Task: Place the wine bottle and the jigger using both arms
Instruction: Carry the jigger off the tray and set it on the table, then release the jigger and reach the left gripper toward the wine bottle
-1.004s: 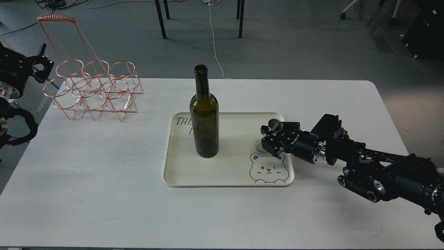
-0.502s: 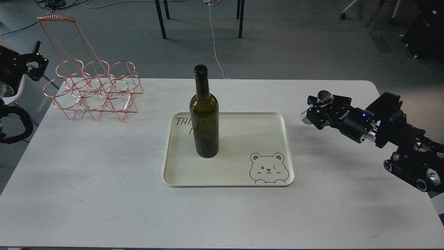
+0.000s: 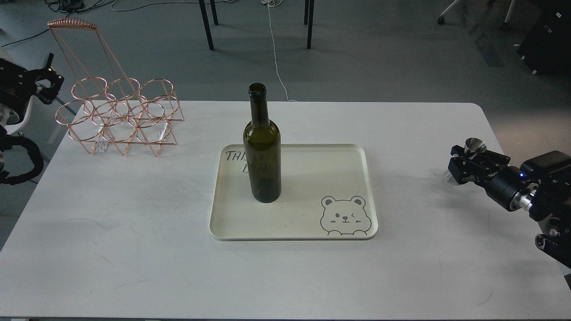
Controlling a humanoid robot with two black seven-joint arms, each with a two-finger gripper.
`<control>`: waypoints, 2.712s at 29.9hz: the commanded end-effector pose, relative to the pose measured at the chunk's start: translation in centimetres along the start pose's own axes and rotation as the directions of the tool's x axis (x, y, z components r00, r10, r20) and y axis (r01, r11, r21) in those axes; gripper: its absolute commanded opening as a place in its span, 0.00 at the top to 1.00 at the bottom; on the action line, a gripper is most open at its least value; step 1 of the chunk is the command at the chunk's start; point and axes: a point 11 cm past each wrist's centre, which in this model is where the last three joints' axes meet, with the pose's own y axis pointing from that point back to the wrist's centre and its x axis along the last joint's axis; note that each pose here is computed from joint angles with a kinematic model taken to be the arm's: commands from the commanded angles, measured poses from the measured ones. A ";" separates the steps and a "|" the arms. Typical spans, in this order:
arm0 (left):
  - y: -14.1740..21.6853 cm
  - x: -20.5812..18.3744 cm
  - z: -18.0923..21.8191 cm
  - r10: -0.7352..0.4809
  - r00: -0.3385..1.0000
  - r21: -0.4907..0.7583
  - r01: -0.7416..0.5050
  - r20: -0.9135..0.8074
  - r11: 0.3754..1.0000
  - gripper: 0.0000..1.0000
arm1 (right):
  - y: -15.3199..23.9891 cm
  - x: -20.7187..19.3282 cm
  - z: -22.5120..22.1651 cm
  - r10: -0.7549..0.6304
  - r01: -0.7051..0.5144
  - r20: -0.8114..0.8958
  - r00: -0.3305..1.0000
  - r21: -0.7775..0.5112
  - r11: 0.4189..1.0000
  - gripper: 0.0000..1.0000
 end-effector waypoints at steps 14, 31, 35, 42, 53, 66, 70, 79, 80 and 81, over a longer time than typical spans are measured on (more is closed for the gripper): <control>-0.2 -0.2 0.0 -0.006 1.000 0.000 0.006 0.000 1.000 0.02 | -0.3 -1.8 0.0 -0.021 0.022 0.015 1.000 -0.029 0.999 0.80; -0.2 -0.3 0.1 -0.007 1.000 0.000 0.007 0.002 1.000 0.02 | 0.0 -2.5 -0.6 -0.037 0.037 0.032 0.999 -0.009 0.999 0.48; -0.2 -0.3 0.2 -0.006 1.000 -0.002 0.006 0.002 1.000 0.02 | 1.1 -3.5 -1.0 -0.061 0.061 0.049 0.997 0.004 0.998 0.40; -0.3 -0.4 0.4 -0.011 1.000 -0.006 0.011 0.004 1.000 0.02 | 4.1 -2.9 0.2 -0.092 0.092 0.041 0.995 0.007 0.996 0.28; 0.2 -3.1 3.3 -0.174 0.965 0.107 0.155 0.198 0.982 0.02 | 5.5 4.6 4.0 0.093 -0.082 0.098 0.991 -0.113 0.990 0.03; 6.0 -12.5 5.2 -0.570 0.677 0.455 0.369 0.466 0.810 0.02 | 1.4 18.8 5.0 0.438 -0.389 0.323 0.839 -0.208 0.898 0.02; 7.9 -15.9 3.2 -0.703 0.436 0.579 0.401 0.562 0.710 0.02 | -1.2 19.1 4.0 0.437 -0.382 0.461 0.772 -0.213 0.899 0.02; 10.8 -19.5 -3.7 -0.773 -0.249 0.795 0.368 0.584 0.482 0.02 | -3.0 19.5 5.6 0.485 -0.388 0.741 0.464 -0.323 0.863 0.02; 11.1 -19.7 -4.3 -0.760 -0.300 0.806 0.363 0.576 0.467 0.02 | -2.9 19.3 5.8 0.483 -0.382 0.753 0.446 -0.328 0.864 0.02; 11.3 -20.0 -4.9 -0.745 -0.346 0.814 0.362 0.570 0.455 0.02 | -2.9 19.3 6.0 0.484 -0.380 0.765 0.425 -0.335 0.862 0.02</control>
